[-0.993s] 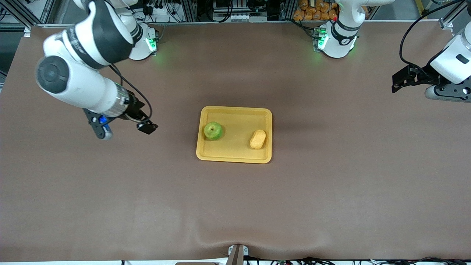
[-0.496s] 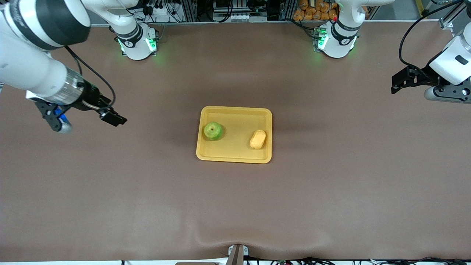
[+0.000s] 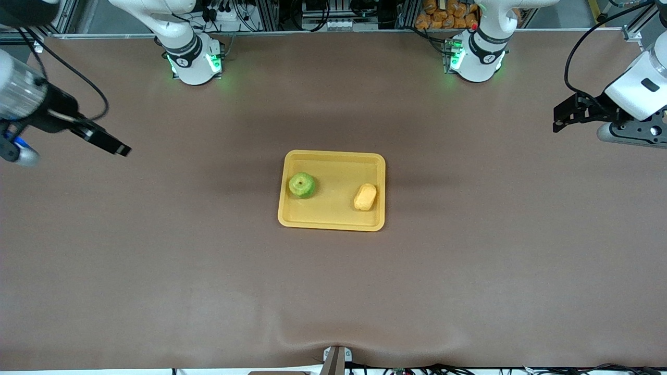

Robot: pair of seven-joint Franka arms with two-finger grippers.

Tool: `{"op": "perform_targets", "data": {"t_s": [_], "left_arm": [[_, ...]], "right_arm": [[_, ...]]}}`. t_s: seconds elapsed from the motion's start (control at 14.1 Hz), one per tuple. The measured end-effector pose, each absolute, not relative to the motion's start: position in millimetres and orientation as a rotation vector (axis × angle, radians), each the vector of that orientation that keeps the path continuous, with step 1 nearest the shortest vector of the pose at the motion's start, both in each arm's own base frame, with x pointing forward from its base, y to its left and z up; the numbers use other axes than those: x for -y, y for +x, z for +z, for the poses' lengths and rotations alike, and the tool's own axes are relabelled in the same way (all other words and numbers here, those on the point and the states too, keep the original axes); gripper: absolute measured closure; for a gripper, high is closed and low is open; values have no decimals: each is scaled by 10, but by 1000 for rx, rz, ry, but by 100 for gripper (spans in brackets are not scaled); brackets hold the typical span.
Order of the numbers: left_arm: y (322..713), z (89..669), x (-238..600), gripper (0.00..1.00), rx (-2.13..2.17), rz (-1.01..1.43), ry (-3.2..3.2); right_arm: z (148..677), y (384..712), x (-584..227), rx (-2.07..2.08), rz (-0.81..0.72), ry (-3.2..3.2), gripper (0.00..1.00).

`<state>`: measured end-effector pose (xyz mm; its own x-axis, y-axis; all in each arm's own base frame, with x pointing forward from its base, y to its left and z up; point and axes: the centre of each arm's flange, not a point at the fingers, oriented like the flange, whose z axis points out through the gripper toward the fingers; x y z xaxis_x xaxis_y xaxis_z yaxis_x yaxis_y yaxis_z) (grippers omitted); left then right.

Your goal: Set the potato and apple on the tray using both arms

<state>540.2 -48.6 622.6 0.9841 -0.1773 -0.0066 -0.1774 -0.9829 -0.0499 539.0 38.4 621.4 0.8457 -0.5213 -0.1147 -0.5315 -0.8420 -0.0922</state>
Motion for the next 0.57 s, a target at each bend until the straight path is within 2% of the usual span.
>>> {"op": "perform_targets", "data": {"t_s": [0.14, 0.57], "left_arm": [[5407, 6226, 425, 0, -256, 4, -3086], [5415, 6225, 320, 0, -224, 4, -3114]], "right_arm": [[6385, 5330, -222, -746, 99, -2966, 0], [6529, 5167, 567, -371, 163, -3023, 0]]}}
